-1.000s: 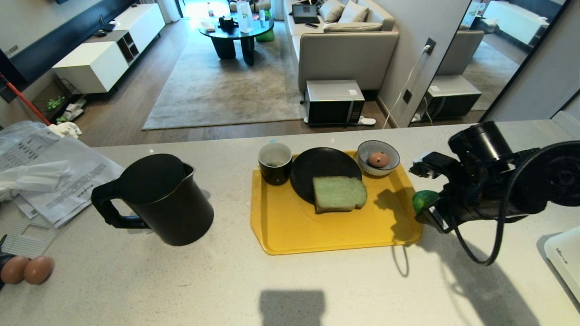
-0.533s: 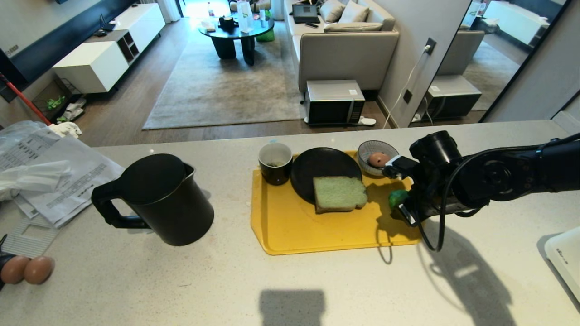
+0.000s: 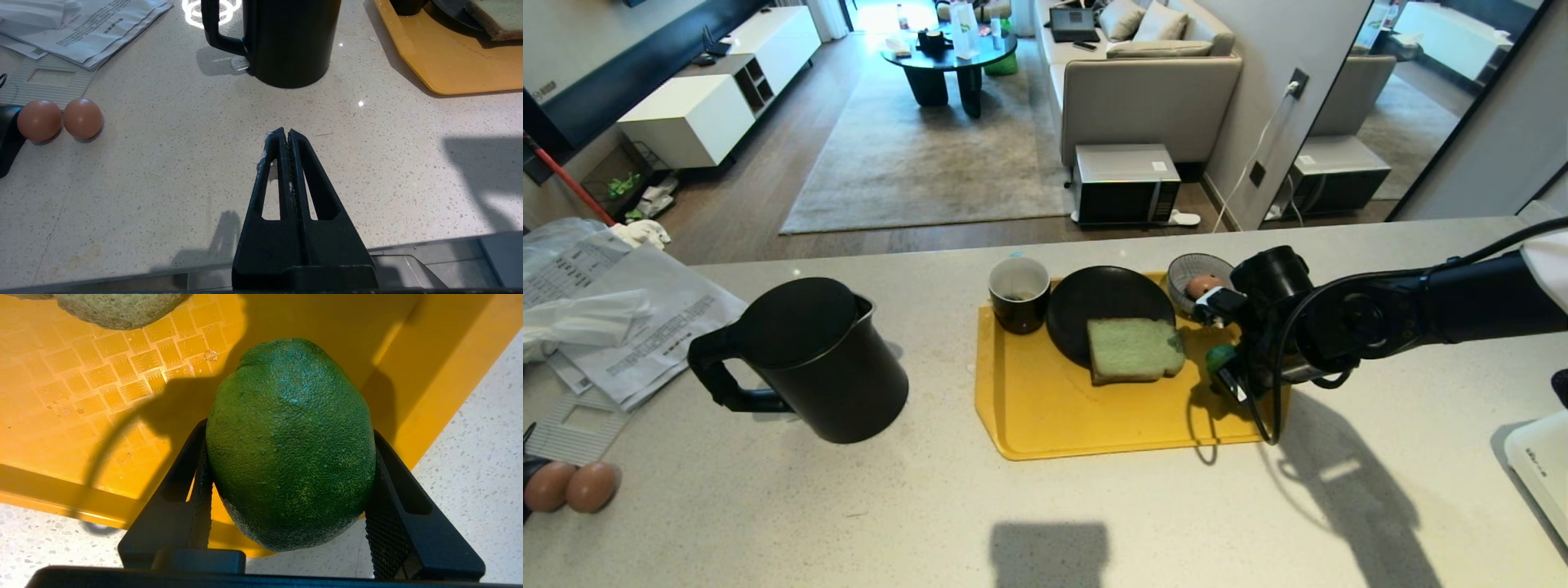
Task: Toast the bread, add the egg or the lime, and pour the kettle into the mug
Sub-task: Put the fruit on a plate
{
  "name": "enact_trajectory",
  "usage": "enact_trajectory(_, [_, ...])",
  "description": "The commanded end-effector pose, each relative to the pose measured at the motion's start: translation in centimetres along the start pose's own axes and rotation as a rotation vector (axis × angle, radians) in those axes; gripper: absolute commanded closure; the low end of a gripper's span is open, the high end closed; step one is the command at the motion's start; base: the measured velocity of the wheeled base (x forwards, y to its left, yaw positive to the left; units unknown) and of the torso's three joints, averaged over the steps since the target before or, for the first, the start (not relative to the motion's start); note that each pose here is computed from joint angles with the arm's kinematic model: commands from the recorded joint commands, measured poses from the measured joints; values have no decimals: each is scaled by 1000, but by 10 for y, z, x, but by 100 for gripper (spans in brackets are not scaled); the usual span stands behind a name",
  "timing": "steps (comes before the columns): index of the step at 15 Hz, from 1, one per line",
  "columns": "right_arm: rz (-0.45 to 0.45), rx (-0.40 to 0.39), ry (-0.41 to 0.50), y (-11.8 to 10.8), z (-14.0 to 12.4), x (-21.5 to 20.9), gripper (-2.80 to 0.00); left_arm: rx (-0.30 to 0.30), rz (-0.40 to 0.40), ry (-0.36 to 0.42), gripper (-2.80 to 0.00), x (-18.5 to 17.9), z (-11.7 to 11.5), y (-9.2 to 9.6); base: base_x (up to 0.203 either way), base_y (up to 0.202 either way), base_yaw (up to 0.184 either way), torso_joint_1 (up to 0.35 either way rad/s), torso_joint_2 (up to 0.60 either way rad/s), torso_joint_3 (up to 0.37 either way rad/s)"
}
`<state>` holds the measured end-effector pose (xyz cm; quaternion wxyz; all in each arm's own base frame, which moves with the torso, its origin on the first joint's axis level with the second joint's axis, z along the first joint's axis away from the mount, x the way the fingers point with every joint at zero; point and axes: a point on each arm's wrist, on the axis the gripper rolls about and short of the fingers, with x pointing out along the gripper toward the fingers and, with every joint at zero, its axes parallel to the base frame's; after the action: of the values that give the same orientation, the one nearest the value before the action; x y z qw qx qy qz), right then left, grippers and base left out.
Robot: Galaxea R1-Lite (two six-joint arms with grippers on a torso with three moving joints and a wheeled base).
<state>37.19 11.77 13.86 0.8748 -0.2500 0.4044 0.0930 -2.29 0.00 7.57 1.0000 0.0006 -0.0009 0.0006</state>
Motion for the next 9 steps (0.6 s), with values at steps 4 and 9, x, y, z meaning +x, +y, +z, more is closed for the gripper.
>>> enact_trajectory(4, [-17,-3,7,-1,0,1,0,0,0,2,0,0,0,0,0,0,0,0,0,0])
enact_trajectory(9, [-21,4,-19,-5,1,-13,0,0,0,0,0,0,0,0,0,0,0,0,0,0])
